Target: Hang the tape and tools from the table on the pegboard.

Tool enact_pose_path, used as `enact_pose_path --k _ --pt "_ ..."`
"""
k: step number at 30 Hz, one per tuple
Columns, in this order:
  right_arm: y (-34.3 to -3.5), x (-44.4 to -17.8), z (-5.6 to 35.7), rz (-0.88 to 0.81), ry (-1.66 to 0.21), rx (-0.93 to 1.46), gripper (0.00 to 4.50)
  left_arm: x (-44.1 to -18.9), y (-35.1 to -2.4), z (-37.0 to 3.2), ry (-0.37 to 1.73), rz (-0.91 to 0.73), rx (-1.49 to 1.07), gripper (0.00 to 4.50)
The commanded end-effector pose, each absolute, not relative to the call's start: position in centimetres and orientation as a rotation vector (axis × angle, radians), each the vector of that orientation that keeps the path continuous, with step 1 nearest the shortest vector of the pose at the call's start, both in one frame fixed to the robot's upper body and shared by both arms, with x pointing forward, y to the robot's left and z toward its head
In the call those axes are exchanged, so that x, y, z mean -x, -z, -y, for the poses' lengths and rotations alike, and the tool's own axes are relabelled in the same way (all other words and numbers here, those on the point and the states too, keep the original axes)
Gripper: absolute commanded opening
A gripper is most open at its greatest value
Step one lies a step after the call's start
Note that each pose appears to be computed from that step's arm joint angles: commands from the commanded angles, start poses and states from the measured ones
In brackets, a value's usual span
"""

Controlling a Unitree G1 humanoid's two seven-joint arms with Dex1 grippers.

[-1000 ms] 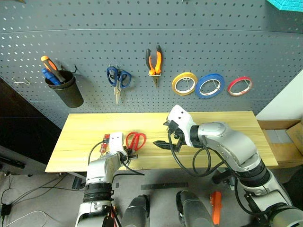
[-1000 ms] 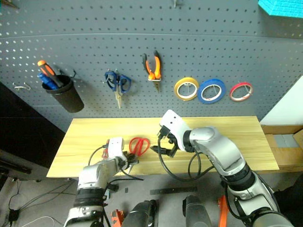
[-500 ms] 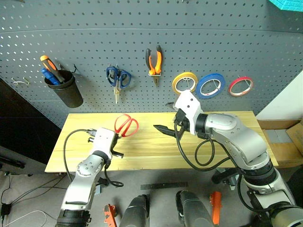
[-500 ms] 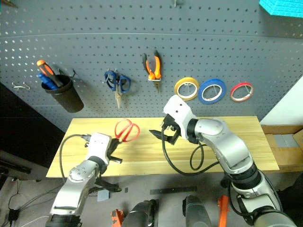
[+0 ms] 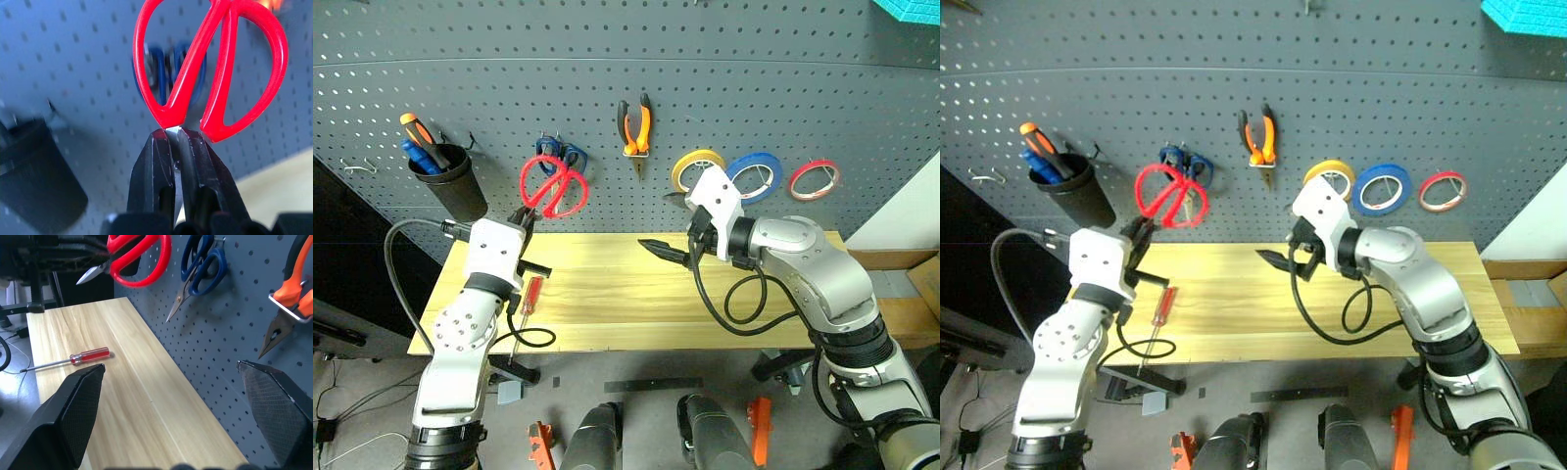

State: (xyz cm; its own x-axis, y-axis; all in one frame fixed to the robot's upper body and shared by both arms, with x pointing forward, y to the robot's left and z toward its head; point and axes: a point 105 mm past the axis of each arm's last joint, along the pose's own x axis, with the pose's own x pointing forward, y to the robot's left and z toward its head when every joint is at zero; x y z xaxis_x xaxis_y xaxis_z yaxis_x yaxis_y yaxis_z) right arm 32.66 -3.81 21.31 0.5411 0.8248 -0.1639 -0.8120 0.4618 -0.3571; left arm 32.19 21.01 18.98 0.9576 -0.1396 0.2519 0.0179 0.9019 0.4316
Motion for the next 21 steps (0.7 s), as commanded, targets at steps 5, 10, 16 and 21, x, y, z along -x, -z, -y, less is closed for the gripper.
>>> enact_pose_path --k 5,10,16,21 --pt "-22.9 -32.8 4.0 0.088 -0.980 0.440 4.50 -34.6 -21.4 -22.8 0.020 0.315 -0.402 0.03" --pt "-23.0 -32.8 4.0 0.089 -0.969 0.441 4.50 -36.4 -21.2 -21.8 0.079 0.289 -0.408 0.03" --pt "-23.3 -32.7 3.9 0.099 -0.970 0.438 4.50 -37.6 -20.2 -20.9 0.126 0.252 -0.397 0.03" --pt "-23.3 -32.5 3.9 0.097 -0.971 0.436 4.50 -37.3 -19.7 -20.3 0.155 0.256 -0.396 0.03"
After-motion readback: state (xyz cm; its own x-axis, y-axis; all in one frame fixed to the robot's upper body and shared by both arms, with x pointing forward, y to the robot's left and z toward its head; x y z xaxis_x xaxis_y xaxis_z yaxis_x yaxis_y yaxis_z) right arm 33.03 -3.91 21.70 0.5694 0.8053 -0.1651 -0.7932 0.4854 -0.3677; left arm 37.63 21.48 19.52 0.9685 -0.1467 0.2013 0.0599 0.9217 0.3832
